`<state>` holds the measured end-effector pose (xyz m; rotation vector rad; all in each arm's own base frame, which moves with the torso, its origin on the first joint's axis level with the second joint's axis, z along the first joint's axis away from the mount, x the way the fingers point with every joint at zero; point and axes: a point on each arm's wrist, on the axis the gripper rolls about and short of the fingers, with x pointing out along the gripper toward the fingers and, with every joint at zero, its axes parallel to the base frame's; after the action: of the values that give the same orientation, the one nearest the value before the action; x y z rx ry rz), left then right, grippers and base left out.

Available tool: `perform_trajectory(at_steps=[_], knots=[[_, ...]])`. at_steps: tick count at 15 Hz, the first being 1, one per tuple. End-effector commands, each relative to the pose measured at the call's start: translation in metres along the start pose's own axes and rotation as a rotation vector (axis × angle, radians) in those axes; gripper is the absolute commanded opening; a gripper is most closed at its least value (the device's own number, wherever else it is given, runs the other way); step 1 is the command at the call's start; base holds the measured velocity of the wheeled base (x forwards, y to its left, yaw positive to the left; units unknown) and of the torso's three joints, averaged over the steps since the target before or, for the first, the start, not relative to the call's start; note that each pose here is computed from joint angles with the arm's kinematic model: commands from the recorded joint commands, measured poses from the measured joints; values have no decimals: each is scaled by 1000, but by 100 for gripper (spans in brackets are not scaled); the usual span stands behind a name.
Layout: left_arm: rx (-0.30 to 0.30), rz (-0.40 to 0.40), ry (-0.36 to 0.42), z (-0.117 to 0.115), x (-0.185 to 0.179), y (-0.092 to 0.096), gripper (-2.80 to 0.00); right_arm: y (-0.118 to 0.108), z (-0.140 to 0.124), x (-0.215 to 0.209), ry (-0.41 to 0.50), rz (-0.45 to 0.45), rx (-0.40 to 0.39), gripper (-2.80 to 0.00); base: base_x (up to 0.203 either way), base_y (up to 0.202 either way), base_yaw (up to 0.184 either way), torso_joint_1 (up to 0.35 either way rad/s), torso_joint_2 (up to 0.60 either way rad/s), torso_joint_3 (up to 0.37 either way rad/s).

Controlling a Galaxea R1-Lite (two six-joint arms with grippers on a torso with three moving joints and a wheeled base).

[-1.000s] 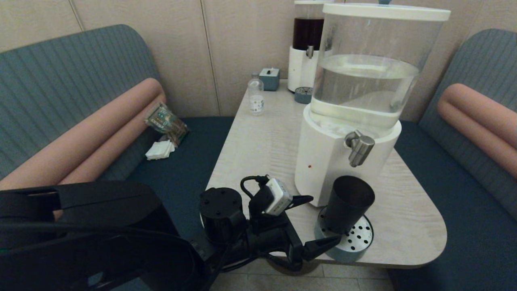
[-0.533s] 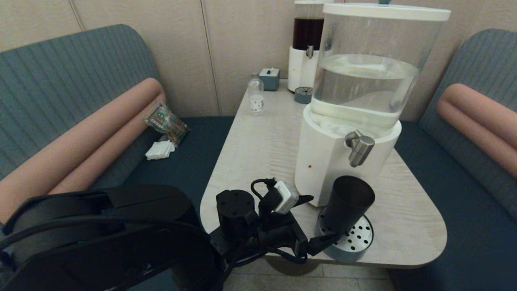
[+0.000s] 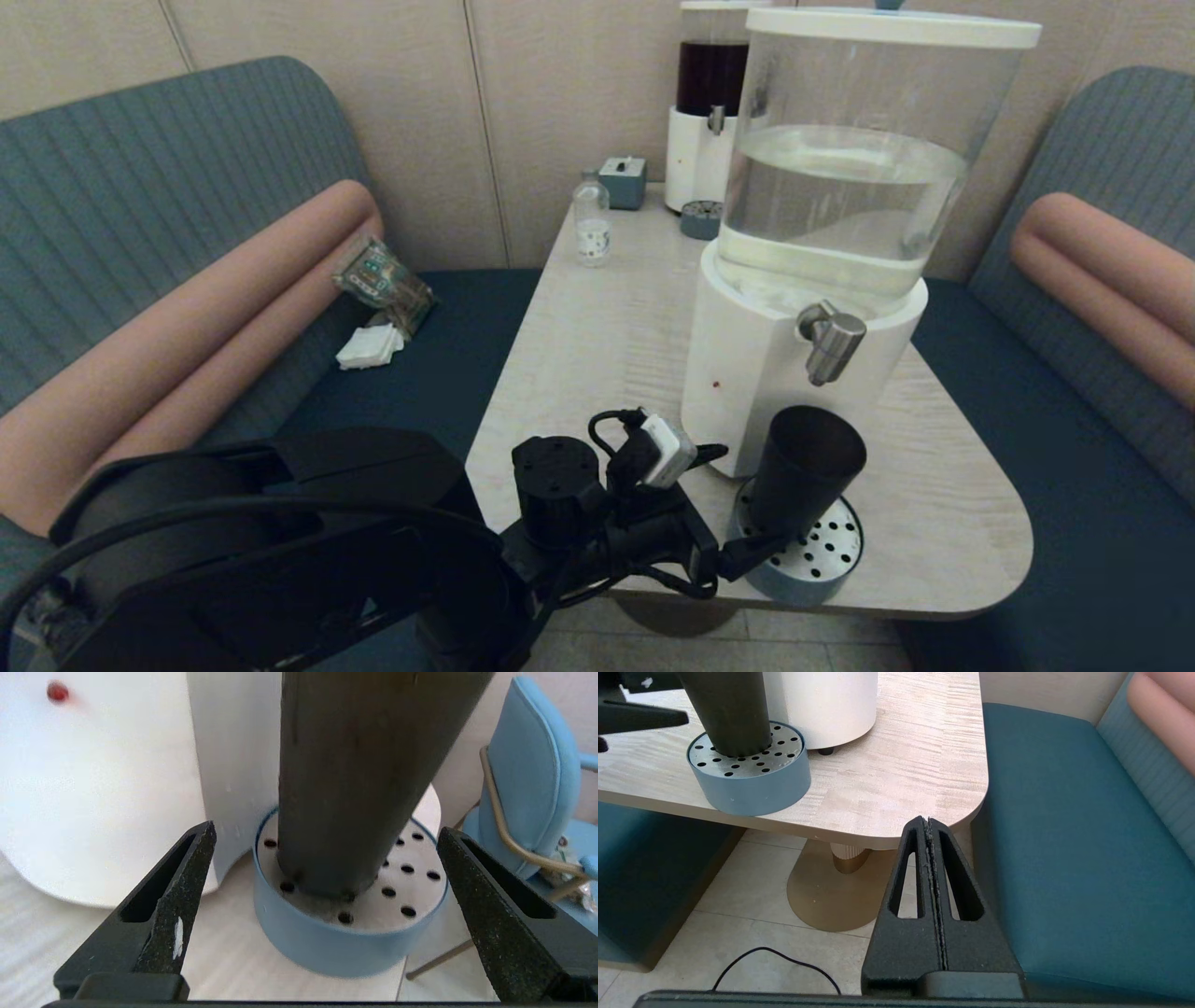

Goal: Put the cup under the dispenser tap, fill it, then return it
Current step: Place the cup next to the water dispenser

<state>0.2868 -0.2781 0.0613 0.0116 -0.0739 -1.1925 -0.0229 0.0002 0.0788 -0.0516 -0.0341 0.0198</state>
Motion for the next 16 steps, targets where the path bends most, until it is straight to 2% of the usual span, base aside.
perform_trajectory(at_steps=[1, 16], knots=[[8, -3, -22, 2, 4, 2, 0, 0, -4, 1, 15, 2, 0, -280, 0, 0, 0, 0, 0, 0], [25, -28, -78, -16, 39, 8, 0, 0, -4, 1, 15, 2, 0, -280, 0, 0, 0, 0, 0, 0]])
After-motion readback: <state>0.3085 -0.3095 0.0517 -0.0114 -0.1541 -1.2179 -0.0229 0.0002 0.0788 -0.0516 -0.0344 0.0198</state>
